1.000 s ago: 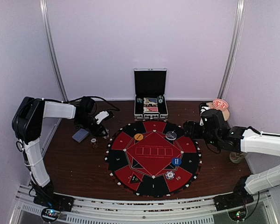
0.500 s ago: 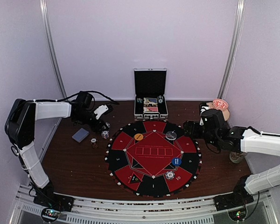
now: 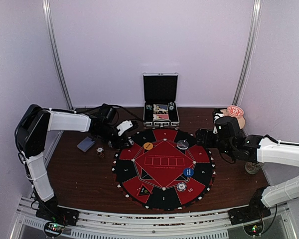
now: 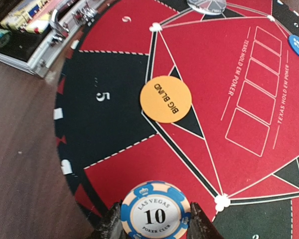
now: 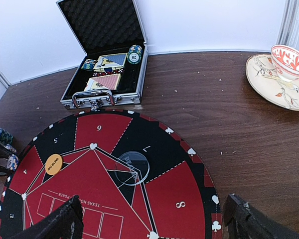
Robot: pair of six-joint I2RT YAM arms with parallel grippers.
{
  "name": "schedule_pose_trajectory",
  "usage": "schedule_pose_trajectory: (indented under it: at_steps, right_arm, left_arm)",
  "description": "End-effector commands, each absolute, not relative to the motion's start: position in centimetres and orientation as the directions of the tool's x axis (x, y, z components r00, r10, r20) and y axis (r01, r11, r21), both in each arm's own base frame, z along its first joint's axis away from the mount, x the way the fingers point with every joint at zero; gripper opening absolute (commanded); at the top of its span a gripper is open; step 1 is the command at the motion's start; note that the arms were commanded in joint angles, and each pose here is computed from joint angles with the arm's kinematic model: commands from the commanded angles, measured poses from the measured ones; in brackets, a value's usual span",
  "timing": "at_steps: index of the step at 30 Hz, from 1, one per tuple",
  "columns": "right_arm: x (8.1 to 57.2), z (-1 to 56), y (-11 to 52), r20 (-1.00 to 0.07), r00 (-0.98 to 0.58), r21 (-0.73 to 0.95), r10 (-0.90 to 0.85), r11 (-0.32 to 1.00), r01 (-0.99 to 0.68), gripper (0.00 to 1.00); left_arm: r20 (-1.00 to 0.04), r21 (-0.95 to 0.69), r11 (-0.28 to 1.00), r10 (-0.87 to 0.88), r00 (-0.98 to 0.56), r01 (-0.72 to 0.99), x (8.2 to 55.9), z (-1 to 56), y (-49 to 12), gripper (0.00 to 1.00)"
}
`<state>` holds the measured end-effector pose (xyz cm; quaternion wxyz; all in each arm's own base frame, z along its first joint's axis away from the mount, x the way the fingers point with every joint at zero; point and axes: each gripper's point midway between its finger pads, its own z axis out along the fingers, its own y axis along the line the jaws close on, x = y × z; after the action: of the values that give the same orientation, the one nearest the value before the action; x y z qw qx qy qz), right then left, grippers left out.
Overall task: Distribute texas hold em gaming equipment
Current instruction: Place the poker chips pile at the big blind area.
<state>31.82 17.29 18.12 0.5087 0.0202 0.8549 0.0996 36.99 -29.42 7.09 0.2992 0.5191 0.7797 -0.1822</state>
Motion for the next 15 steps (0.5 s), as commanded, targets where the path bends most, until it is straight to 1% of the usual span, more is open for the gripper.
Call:
schedule_pose_trajectory:
  at_steps: [1,8,15]
  right_arm:
    - [31.9,18.0,17.0,-0.869,-0.476,0.183,0.131,0.981,-0.063,0.99]
    - [31.9,17.9,17.0,-0.870,-0.477,0.180,0.128,0.982,-0.064,0.99]
    - [31.9,17.9,17.1,-0.869,-0.478,0.180,0.127,0.981,-0.066,0.99]
  left_arm:
    - [-0.690,0.030,0.403,0.671,-0.273,0.915,38.4,7.0,-31.6,0.27]
    - [-0.669,0.006,0.403,0.682,-0.296,0.915,38.9,5.1,-33.1,0.27]
    - [-0.651,0.023,0.418,0.696,-0.304,0.908,39.5,3.9,-33.4,0.27]
